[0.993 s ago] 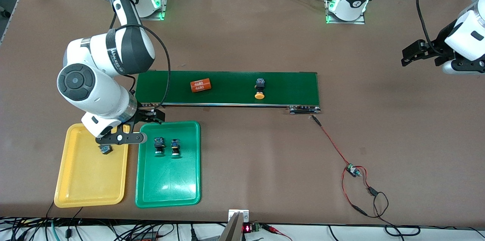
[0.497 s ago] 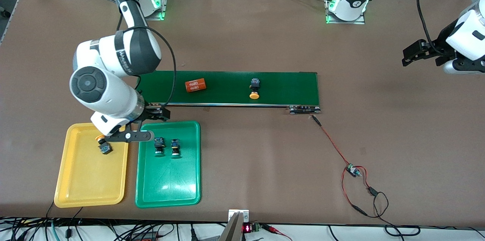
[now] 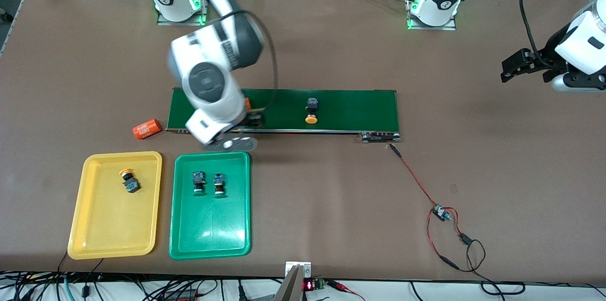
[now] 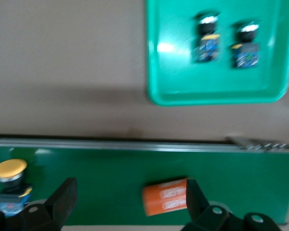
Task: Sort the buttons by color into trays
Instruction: 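Move the right gripper over the yellow button on the belt, then lower the right gripper and grasp the yellow button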
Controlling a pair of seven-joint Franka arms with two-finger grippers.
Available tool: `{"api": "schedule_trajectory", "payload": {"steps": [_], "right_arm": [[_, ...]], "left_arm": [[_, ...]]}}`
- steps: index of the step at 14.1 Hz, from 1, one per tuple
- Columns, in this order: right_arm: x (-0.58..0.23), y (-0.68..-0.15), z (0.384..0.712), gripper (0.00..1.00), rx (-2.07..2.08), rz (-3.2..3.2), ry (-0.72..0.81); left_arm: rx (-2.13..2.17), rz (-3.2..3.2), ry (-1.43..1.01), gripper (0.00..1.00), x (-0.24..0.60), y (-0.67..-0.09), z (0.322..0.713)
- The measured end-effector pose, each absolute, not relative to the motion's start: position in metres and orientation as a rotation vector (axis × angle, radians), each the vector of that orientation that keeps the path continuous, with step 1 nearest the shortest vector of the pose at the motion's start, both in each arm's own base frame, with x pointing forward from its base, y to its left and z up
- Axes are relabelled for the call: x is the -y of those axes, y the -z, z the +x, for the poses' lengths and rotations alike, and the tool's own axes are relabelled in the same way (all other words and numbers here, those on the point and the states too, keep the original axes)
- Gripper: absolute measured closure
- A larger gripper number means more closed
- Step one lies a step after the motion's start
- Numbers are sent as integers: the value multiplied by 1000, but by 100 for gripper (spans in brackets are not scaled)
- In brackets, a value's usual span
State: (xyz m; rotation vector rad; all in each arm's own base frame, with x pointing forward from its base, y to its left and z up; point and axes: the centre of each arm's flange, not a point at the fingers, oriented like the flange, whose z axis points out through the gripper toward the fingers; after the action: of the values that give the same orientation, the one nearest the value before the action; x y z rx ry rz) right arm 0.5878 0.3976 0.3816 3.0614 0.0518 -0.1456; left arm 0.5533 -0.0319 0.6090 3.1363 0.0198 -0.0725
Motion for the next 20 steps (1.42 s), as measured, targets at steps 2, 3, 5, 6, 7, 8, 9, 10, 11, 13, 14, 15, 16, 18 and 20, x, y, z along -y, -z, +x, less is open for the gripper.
{"api": "schedule_trajectory", "payload": {"steps": [2,3,5,6,7,8,9,10,11,13,14,15,16,18,20], "right_arm": [[-432,-367,566,0,-44,3056,159],[-443,-357,558,0,-38,3057,177],[-463,-337,548,0,12,3061,174],[-471,-329,544,0,48,3060,167],[-479,-321,539,0,71,3061,159],[-487,-314,534,0,83,3063,149],[-494,-309,529,0,94,3066,150],[-499,-305,526,0,116,3077,169],[-502,-301,524,0,138,3094,199],[-502,-293,523,0,169,3110,244],[-502,-288,523,0,174,3107,254],[-503,-283,522,0,173,3101,264],[-503,-277,519,0,171,3093,273],[-503,-267,516,0,168,3081,283],[-501,-261,515,15,170,3072,292]], "left_arm": [[-11,3136,72,0,35,-609,553],[-10,3136,72,0,35,-609,553],[-9,3136,73,0,36,-609,553],[-9,3137,76,0,36,-609,553],[-8,3137,77,0,36,-609,553],[-8,3137,77,0,36,-609,553],[-8,3137,77,0,36,-609,553],[-8,3137,77,0,36,-609,553],[-8,3137,76,0,36,-609,553],[-7,3137,76,0,36,-609,553],[-7,3137,76,0,36,-609,553],[-6,3137,76,0,37,-609,553],[-5,3137,76,0,37,-609,553],[-5,3137,76,0,37,-609,553],[-5,3137,76,0,37,-609,553]]}}
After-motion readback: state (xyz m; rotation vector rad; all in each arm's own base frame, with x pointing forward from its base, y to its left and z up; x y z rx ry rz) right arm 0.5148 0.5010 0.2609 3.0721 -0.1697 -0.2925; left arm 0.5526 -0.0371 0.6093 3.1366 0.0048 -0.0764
